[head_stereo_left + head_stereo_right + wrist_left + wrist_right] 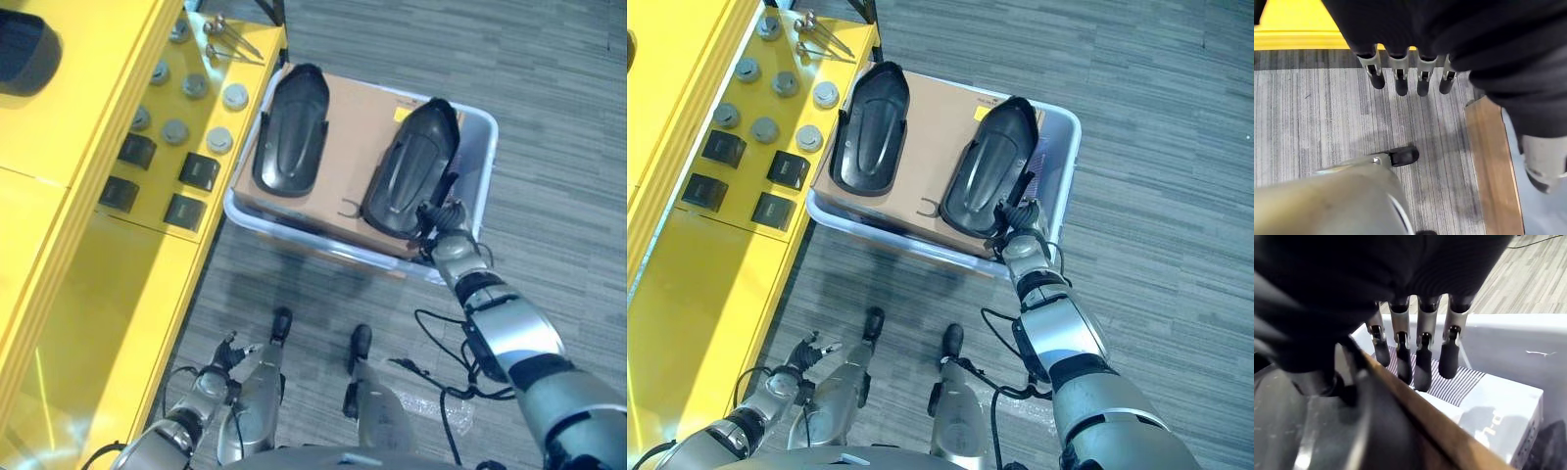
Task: Move parts from the plastic box to the shelf.
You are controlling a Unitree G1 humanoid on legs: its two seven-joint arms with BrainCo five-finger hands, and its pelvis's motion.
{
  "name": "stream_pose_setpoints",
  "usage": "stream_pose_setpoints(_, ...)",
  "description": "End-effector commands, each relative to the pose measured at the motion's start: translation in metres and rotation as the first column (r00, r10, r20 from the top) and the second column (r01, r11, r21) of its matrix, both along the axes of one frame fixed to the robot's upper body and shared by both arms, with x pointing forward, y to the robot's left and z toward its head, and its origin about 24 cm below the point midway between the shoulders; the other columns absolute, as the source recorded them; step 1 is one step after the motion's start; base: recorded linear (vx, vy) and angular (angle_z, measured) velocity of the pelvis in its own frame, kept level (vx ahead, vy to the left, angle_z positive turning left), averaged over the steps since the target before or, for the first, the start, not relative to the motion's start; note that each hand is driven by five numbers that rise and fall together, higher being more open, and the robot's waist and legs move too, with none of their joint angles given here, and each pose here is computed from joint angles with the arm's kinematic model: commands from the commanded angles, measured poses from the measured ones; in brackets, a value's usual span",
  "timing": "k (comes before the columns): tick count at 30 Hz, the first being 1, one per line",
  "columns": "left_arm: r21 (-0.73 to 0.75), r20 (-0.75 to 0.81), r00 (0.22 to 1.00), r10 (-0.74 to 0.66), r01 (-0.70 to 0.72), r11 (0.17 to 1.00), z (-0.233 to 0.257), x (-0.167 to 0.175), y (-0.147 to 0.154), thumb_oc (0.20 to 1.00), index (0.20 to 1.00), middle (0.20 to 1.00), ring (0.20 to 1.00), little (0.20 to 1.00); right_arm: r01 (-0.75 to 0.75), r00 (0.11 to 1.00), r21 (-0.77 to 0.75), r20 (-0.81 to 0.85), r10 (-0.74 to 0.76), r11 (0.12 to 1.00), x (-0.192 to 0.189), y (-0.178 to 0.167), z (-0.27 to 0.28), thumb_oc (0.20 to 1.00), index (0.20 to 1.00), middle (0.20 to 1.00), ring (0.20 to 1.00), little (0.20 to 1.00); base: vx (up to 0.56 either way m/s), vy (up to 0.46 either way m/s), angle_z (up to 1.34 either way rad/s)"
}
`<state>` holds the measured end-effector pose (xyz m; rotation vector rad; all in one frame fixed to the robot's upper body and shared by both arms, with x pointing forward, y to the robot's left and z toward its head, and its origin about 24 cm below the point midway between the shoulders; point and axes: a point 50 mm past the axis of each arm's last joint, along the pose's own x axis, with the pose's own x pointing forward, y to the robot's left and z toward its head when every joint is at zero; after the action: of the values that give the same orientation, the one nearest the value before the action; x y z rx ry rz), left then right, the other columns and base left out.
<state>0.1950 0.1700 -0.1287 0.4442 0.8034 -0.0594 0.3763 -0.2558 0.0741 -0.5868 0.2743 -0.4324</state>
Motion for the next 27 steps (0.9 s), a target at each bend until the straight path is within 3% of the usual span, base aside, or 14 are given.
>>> stream_pose_setpoints(1,0.023,-0.056,0.998,-0.042,0.044,0.999,-0.007,-0.007,-0.005,1.0,1.0,1.0,1.0,1.0,-0.047,0.996,0.054,-0.076,0.051,0.997,-0.011,0.008,-0.027,0.2,0.2,0.2,0.2,0.2,0.0,0.0,0.0)
stream_pose_setpoints(5,0.006,-0.035,0.999,0.011,-0.011,1.0,-0.006,-0.01,0.005,1.0,1.0,1.0,1.0,1.0,-0.132,0.991,0.067,0.045,0.129,0.989,-0.021,0.007,-0.026,0.2,0.2,0.2,0.2,0.2,0.02,-0.021,-0.08)
stream_pose_setpoints(7,-0.029,0.0,0.999,0.037,-0.037,0.999,-0.002,-0.008,0.006,1.0,1.0,1.0,1.0,1.0,-0.174,0.982,-0.005,0.07,0.174,0.985,-0.029,-0.001,-0.019,0.2,0.2,0.2,0.2,0.2,0.05,-0.027,-0.16)
stream_pose_setpoints(11,-0.067,0.184,0.983,-0.001,0.013,0.998,0.027,0.018,0.008,1.0,1.0,1.0,1.0,1.0,-0.202,0.971,-0.104,0.107,0.212,0.974,-0.042,-0.023,-0.004,0.2,0.2,0.2,0.2,0.2,0.05,-0.019,-0.06)
stream_pose_setpoints(15,-0.095,0.445,0.895,0.037,0.007,0.995,0.082,0.056,0.016,1.0,1.0,1.0,1.0,1.0,-0.209,0.95,-0.27,0.173,0.261,0.94,-0.063,-0.038,0.024,0.2,0.2,0.2,0.2,0.2,0.06,-0.048,-0.14)
stream_pose_setpoints(18,-0.076,0.537,0.844,0.005,0.042,0.996,0.106,0.068,0.015,1.0,1.0,1.0,1.0,1.0,-0.215,0.934,-0.333,0.206,0.293,0.918,-0.069,-0.038,0.037,0.2,0.2,0.2,0.2,0.2,0.03,-0.037,-0.04)
stream_pose_setpoints(21,-0.107,0.692,0.722,-0.007,0.112,0.988,0.154,0.074,0.015,1.0,1.0,1.0,1.0,1.0,-0.236,0.865,-0.47,0.297,0.405,0.85,-0.08,-0.025,0.076,0.2,0.2,0.2,0.2,0.2,0.08,-0.062,-0.01)
stream_pose_setpoints(23,-0.141,0.707,0.707,0.007,0.131,0.981,0.16,0.073,0.013,1.0,1.0,1.0,1.0,1.0,-0.242,0.846,-0.491,0.316,0.43,0.837,-0.083,-0.02,0.083,0.2,0.2,0.2,0.2,0.2,0.06,-0.052,-0.15)
stream_pose_setpoints(24,-0.228,0.709,0.704,0.049,0.163,0.96,0.163,0.074,0.004,1.0,1.0,1.0,1.0,1.0,-0.255,0.812,-0.512,0.347,0.47,0.82,-0.084,-0.011,0.092,0.2,0.2,0.2,0.2,0.2,0.05,-0.042,-0.2)
stream_pose_setpoints(25,-0.407,0.671,0.723,0.161,0.179,0.896,0.163,0.075,-0.008,1.0,1.0,1.0,1.0,1.0,-0.261,0.782,-0.526,0.376,0.497,0.809,-0.083,-0.002,0.101,0.2,0.2,0.2,0.2,0.2,0.07,-0.056,-0.11)
stream_pose_setpoints(27,-0.584,0.597,0.778,0.195,0.255,0.771,0.164,0.079,-0.038,1.0,1.0,1.0,1.0,1.0,-0.323,0.735,-0.462,0.427,0.526,0.826,-0.079,0.014,0.103,0.2,0.2,0.2,0.2,0.2,0.07,-0.033,-0.08)
